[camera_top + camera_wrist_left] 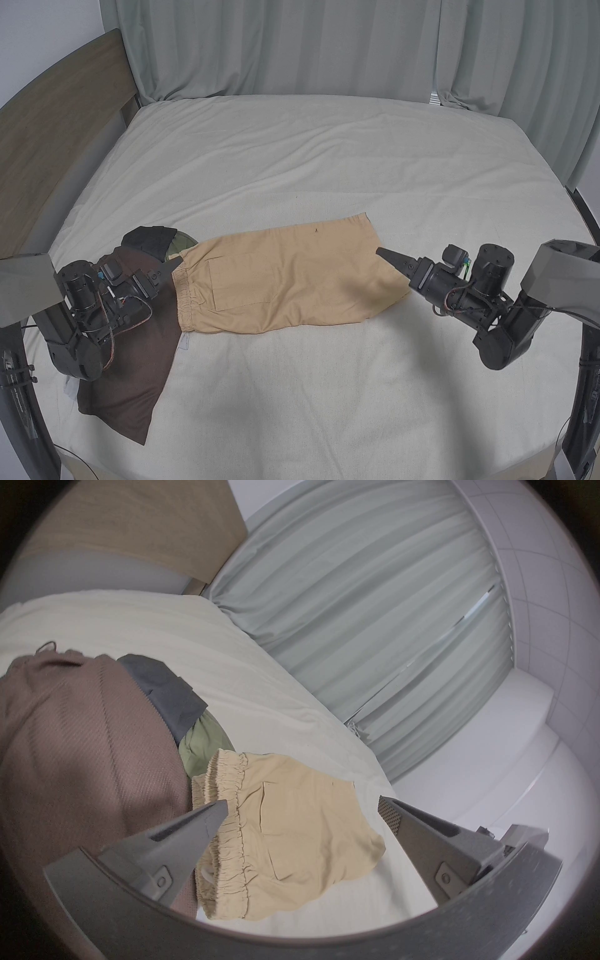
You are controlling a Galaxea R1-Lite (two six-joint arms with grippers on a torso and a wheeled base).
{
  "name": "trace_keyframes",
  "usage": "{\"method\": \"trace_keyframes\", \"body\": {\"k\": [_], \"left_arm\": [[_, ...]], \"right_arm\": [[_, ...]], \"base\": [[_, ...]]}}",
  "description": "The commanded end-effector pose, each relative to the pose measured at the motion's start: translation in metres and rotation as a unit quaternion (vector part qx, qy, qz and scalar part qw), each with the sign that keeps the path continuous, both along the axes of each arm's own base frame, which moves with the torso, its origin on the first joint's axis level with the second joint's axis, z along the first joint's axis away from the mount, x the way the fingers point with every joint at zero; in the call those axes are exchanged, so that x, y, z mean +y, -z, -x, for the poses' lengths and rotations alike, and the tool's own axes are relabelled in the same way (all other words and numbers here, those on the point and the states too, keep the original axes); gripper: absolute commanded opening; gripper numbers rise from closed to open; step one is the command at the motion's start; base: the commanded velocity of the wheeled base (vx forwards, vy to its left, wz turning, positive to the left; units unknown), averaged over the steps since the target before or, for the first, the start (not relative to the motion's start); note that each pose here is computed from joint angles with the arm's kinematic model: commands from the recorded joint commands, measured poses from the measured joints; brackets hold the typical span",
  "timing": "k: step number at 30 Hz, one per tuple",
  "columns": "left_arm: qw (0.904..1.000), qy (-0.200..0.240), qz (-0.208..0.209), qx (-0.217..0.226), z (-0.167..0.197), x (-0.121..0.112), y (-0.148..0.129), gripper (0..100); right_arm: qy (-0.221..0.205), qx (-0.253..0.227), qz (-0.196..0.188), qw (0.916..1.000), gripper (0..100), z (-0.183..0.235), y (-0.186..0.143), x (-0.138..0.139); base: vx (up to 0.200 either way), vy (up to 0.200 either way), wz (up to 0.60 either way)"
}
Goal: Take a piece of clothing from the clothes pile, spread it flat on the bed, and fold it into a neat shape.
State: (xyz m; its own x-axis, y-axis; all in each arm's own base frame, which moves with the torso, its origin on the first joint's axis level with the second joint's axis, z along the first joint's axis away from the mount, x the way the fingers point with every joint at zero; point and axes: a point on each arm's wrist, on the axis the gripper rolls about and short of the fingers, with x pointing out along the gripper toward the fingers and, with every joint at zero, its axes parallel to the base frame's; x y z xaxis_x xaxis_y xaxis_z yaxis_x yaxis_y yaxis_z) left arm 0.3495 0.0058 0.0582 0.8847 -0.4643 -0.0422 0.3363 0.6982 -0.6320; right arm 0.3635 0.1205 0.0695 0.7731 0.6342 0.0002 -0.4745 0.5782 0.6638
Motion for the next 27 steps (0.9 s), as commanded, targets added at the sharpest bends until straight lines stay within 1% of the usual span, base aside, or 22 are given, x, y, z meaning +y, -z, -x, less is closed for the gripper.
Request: {"method": "trace_keyframes", "body": {"k": [1, 10, 17, 19, 22, 23, 24, 27], "left_arm": [[0.9991, 0.015, -0.035, -0.021, 0.011, -0.003, -0.009, 100], [0.9989, 0.015, -0.042, -0.016, 0.014, -0.003, -0.006, 100], [0.998, 0.011, -0.056, -0.027, 0.018, 0.0, -0.01, 100], [0.9975, 0.012, -0.064, -0.026, 0.02, 0.0, -0.009, 100], [0.9953, 0.014, -0.091, -0.03, 0.021, 0.0, -0.003, 100], [0.9949, 0.014, -0.095, -0.032, 0.021, 0.0, -0.003, 100], [0.9925, 0.014, -0.116, -0.036, 0.021, 0.001, 0.001, 100], [0.99, 0.011, -0.134, -0.042, 0.019, 0.001, 0.004, 100]], "right_arm": [[-0.018, 0.019, 0.002, 0.9996, 100, 0.026, 0.009, -0.004], [-0.025, 0.025, 0.005, 0.9994, 100, 0.03, 0.012, 0.002], [-0.035, 0.03, 0.008, 0.9989, 100, 0.039, 0.01, 0.007], [-0.038, 0.032, 0.008, 0.9988, 100, 0.041, 0.01, 0.008], [-0.042, 0.042, 0.012, 0.9981, 100, 0.044, 0.016, 0.011], [-0.042, 0.043, 0.012, 0.9981, 100, 0.044, 0.016, 0.011], [-0.042, 0.048, 0.014, 0.9979, 100, 0.043, 0.02, 0.011], [-0.041, 0.052, 0.015, 0.9976, 100, 0.041, 0.024, 0.011]], "base": [[0.0, 0.0, 0.0], [0.0, 0.0, 0.0], [0.0, 0.0, 0.0], [0.0, 0.0, 0.0], [0.0, 0.0, 0.0], [0.0, 0.0, 0.0], [0.0, 0.0, 0.0], [0.0, 0.0, 0.0]]}}
